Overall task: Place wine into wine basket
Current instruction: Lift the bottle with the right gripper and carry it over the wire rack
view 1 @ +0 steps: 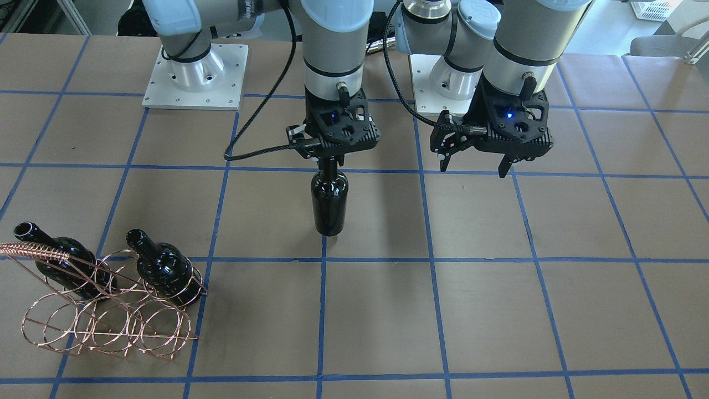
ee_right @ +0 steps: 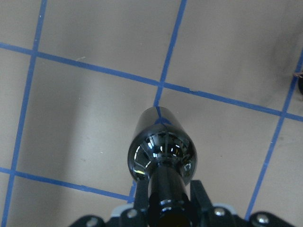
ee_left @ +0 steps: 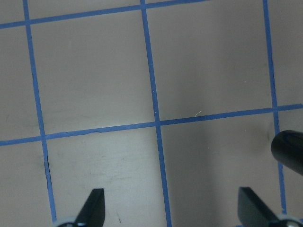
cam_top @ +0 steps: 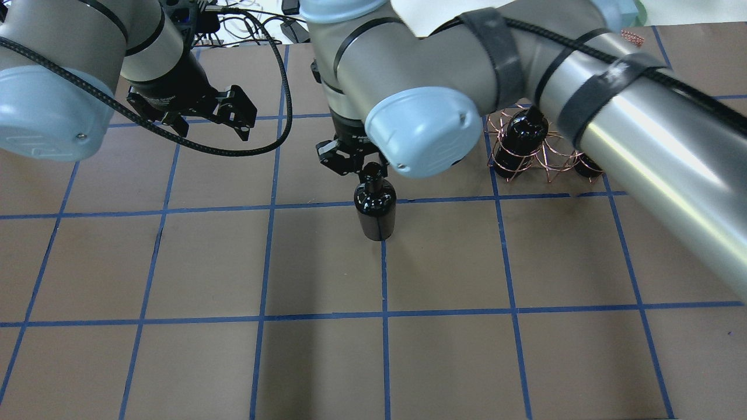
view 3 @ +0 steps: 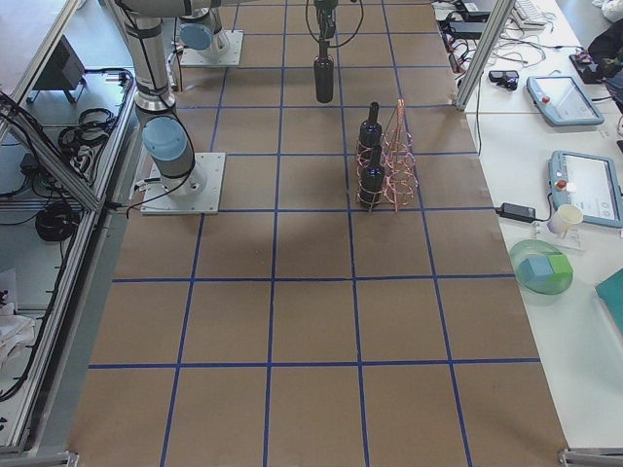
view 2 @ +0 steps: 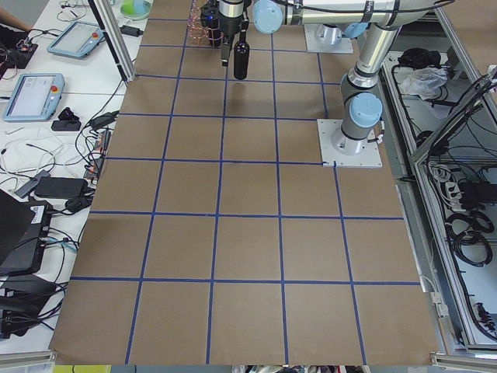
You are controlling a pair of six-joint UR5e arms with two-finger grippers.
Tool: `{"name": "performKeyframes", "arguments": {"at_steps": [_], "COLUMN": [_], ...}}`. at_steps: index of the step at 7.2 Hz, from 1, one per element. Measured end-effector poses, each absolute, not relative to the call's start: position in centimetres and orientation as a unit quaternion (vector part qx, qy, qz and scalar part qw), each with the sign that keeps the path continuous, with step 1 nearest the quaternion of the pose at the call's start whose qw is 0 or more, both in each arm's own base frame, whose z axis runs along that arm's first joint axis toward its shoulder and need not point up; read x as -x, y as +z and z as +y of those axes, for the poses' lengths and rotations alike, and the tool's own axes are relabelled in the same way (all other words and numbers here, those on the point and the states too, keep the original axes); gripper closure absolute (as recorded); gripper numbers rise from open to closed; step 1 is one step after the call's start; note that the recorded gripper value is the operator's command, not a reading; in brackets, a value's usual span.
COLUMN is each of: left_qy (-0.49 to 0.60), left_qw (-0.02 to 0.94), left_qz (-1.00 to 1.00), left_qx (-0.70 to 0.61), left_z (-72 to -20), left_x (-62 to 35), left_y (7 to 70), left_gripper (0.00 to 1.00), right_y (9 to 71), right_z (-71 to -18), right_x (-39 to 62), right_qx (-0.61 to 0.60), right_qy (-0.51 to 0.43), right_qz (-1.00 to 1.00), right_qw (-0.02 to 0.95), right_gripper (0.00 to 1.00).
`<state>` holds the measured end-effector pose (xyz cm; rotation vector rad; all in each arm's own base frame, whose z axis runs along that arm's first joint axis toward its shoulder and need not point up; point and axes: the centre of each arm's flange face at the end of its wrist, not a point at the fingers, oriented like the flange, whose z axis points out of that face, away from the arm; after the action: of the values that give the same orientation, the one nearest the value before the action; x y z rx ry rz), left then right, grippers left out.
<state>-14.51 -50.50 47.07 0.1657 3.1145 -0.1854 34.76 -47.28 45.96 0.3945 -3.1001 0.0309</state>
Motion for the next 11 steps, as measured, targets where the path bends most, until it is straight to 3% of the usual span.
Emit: {"name": "performKeyframes", "arguments": {"at_steps": [4,11], "left_qy": [-0.06,-0.059], "left_qw": [0.008,0.008], "left_qz": [0.997,0.997], "left_qx": [-0.052,-0.052], "left_z": [-50.5,-50.5], "left_x": [14.4,14.4], "left_y": [47.1,47.1], "left_gripper": [0.0,0.0], "right_y": [56.7,60.9], "right_z": [-44.8,-46.8], "right_x": [-22.0,-9.2], "right_qx": [-0.145,-0.24], "right_qy": [0.018,0.026], "right_qz": [-0.988,-0.968], "right_qw": [0.058,0.071], "right_gripper": [1.0,1.0]}}
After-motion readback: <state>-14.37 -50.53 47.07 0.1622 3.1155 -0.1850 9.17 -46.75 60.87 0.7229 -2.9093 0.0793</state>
